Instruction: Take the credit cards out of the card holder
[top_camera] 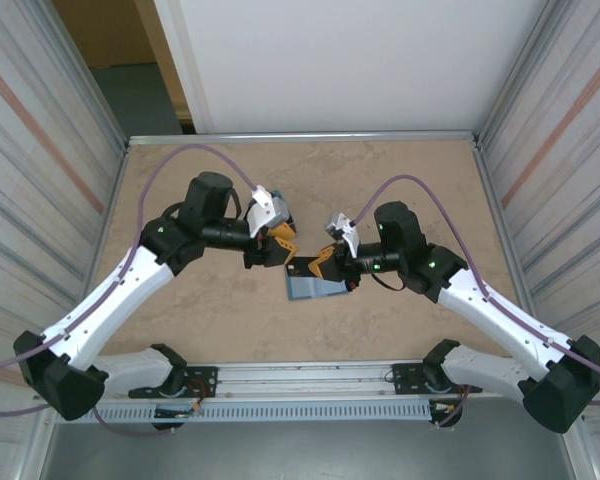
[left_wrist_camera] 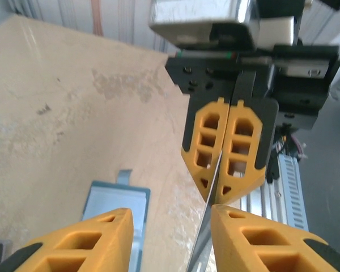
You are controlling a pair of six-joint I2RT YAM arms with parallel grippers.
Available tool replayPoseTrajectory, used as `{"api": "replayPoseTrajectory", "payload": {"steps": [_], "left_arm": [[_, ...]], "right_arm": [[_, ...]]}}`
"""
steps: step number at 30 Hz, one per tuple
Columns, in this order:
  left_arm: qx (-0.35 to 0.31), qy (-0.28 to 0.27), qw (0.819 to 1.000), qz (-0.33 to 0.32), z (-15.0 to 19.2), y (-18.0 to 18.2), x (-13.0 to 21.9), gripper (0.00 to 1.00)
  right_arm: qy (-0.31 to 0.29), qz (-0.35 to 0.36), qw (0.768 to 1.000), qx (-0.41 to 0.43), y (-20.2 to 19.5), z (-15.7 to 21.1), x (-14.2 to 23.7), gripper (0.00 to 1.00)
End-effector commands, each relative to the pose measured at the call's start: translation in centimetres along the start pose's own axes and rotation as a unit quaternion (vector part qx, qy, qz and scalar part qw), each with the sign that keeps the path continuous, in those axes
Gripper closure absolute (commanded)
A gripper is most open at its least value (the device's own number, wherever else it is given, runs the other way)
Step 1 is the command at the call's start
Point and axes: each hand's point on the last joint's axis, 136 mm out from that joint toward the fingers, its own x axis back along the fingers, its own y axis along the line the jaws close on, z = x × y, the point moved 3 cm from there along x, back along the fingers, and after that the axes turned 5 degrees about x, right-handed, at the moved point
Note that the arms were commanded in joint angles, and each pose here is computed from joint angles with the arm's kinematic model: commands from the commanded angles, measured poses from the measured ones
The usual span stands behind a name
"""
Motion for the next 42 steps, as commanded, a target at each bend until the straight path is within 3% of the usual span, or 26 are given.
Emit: {"api": "replayPoseTrajectory", "payload": {"steps": [1, 7, 13, 17, 20, 22, 24, 26, 33, 36, 42], "left_arm": [[-0.033, 0.041, 0.998, 0.041, 0.8, -1.7, 0.3, 0.59], [-0.04, 0.082, 0.995, 0.049, 2.0, -1.8, -1.0, 0.58], [-0.036, 0.099, 0.993, 0.058, 2.6, -1.0, -2.3, 0.68], [-0.036, 0.109, 0.991, 0.062, 2.8, -0.5, -3.0, 1.0], [-0.042, 0.117, 0.991, 0.056, 3.2, 0.1, -3.4, 1.0], [-0.045, 0.127, 0.99, 0.031, 3.6, 1.2, -3.8, 1.0], [-0.046, 0.133, 0.99, -0.004, 4.0, 2.8, -4.0, 1.0], [-0.032, 0.125, 0.99, -0.049, 4.3, 5.3, -4.0, 1.0], [-0.005, 0.095, 0.985, -0.147, 5.9, 13.0, -3.5, 1.0], [-0.002, 0.093, 0.983, -0.159, 6.6, 15.3, -4.1, 1.0], [0.016, 0.119, 0.976, -0.182, 8.9, 19.3, -5.2, 1.0]], "right_arm": [[-0.006, -0.013, 1.0, 0.02, 0.8, -1.0, 0.7, 1.0], [-0.004, -0.015, 1.0, 0.021, 0.8, -1.1, 0.7, 1.0], [-0.001, -0.016, 1.0, 0.019, 0.7, -0.9, 0.5, 1.0], [0.001, -0.012, 1.0, 0.017, 0.5, -0.7, 0.5, 1.0], [0.003, 0.014, 1.0, 0.01, -0.2, -0.5, 0.6, 0.98], [0.001, 0.046, 0.999, 0.001, -1.1, -0.4, 0.9, 0.86], [0.001, 0.101, 0.995, -0.017, -2.9, -0.1, 1.5, 0.56], [0.001, 0.156, 0.987, -0.044, -4.7, 0.4, 2.4, 0.4], [-0.017, 0.293, 0.951, -0.102, -8.1, 1.5, 5.6, 0.22], [-0.02, 0.34, 0.933, -0.116, -9.0, 1.8, 6.8, 0.0], [-0.02, 0.419, 0.897, -0.14, -10.2, 2.7, 8.9, 0.01]]}}
